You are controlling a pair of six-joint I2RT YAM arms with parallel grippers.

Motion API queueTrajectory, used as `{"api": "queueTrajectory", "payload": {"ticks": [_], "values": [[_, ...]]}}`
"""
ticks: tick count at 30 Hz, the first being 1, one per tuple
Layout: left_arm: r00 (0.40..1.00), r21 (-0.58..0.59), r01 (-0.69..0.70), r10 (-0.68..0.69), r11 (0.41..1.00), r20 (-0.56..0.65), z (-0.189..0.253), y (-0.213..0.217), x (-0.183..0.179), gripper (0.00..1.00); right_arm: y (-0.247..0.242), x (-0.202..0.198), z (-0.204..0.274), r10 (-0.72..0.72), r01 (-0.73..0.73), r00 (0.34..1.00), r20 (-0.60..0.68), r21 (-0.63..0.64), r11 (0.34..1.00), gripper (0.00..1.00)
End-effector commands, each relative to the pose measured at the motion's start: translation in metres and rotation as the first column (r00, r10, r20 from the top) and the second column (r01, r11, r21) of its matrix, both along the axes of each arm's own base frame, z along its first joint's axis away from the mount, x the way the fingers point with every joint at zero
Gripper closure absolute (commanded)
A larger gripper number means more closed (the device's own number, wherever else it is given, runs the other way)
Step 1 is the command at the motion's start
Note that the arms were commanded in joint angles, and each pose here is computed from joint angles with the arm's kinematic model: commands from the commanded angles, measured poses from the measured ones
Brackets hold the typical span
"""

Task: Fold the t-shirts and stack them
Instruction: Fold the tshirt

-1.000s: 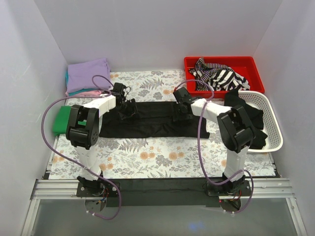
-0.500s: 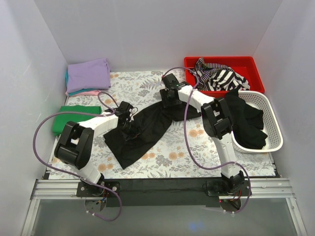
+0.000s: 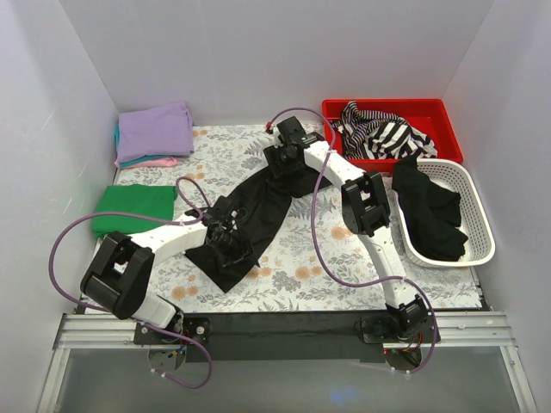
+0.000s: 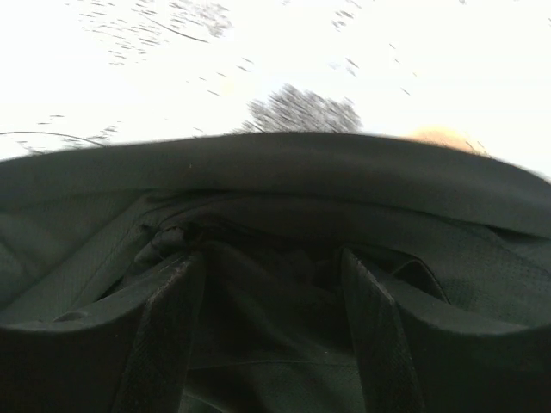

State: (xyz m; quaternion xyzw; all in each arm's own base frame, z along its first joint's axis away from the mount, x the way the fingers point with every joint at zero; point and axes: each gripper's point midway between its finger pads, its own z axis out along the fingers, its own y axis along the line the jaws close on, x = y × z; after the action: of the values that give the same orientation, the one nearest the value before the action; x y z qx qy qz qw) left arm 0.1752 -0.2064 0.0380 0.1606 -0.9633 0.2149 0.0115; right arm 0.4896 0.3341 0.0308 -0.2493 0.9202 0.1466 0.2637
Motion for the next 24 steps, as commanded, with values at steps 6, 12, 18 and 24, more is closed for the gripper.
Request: {"api": "queueTrajectory", "payload": {"ticks": [6, 12, 18, 24], "values": [[0.996, -0.019, 0.010, -0.009, 1.000, 0.089, 0.017, -0.020, 0.001, 0.42, 0.009, -0.060, -0.060, 0.201, -0.219, 0.962, -0.184, -0.081, 0.972, 0.30], [0.942, 0.044, 0.009, -0.023, 0.999, 0.336, 0.074, -0.026, 0.063, 0.42, 0.009, -0.061, -0.040, 0.201, -0.214, 0.967, -0.154, -0.072, 0.974, 0.31], [0.961, 0.416, -0.111, -0.009, 0.902, 0.276, 0.028, 0.031, 0.077, 0.41, 0.010, -0.056, -0.029, 0.193, -0.202, 0.974, -0.119, -0.071, 0.977, 0.32], [0.982, 0.486, -0.126, 0.038, 0.865, 0.186, -0.014, 0.050, 0.052, 0.41, 0.008, -0.051, -0.020, 0.180, -0.187, 0.979, -0.092, -0.077, 0.979, 0.32]]}}
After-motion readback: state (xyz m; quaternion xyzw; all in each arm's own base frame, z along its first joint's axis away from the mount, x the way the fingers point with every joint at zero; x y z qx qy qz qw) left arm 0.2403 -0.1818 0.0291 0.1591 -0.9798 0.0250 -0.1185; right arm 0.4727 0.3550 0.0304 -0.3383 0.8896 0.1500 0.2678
